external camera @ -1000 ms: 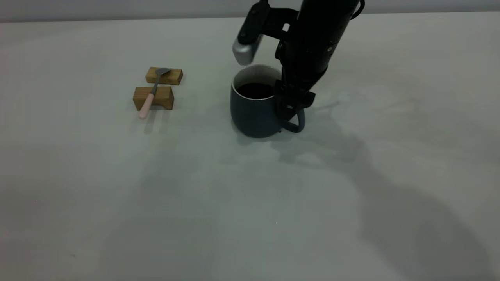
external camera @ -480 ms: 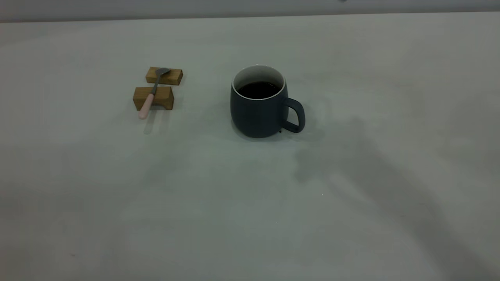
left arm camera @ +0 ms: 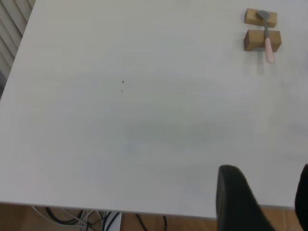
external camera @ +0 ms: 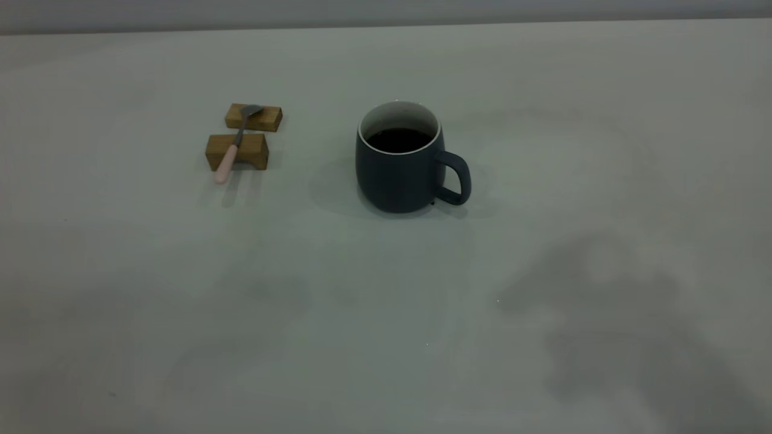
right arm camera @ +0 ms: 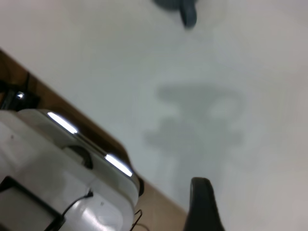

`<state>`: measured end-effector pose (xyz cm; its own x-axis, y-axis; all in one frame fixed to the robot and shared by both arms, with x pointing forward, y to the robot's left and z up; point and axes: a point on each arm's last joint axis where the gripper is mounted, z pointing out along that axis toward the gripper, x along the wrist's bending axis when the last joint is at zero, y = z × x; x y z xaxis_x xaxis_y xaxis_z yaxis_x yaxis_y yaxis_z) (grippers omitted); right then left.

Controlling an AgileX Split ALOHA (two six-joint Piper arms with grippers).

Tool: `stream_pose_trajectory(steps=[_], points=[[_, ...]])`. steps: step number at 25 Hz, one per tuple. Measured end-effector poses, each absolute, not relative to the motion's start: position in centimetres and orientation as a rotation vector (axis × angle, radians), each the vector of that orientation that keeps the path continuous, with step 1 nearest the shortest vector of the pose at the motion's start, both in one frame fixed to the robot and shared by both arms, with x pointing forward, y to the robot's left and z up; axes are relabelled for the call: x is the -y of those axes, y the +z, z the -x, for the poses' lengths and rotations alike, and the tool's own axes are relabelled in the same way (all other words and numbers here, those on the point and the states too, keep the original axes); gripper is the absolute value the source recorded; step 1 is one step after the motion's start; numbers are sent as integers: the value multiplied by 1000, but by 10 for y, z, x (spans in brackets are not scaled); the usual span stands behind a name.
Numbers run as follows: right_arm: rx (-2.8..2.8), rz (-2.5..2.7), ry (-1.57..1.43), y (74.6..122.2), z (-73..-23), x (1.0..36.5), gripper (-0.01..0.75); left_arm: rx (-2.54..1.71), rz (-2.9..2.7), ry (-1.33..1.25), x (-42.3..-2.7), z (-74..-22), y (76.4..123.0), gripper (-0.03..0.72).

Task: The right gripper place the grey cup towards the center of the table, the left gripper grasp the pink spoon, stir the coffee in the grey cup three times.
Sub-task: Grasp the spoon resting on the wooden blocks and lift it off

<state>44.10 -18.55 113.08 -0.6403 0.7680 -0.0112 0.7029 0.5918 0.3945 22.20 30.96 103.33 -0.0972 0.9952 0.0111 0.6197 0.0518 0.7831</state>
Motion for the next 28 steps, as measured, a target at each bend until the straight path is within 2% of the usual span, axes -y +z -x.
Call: stream_pose_trajectory(steps=[6, 14, 20, 28], points=[[-2598, -1373, 542, 1100, -367, 225, 594, -1776, -1620, 869, -310, -222, 1033, 374], [-2230, -1576, 742, 1065, -287, 277, 593, -1776, -1621, 869, -310, -222, 1033, 374], [-1931, -1543, 878, 1048, -258, 288, 592, -1776, -1621, 869, -310, -222, 1033, 374], [-1764, -1526, 900, 1040, -239, 293, 592, -1776, -1621, 869, -310, -222, 1033, 374]])
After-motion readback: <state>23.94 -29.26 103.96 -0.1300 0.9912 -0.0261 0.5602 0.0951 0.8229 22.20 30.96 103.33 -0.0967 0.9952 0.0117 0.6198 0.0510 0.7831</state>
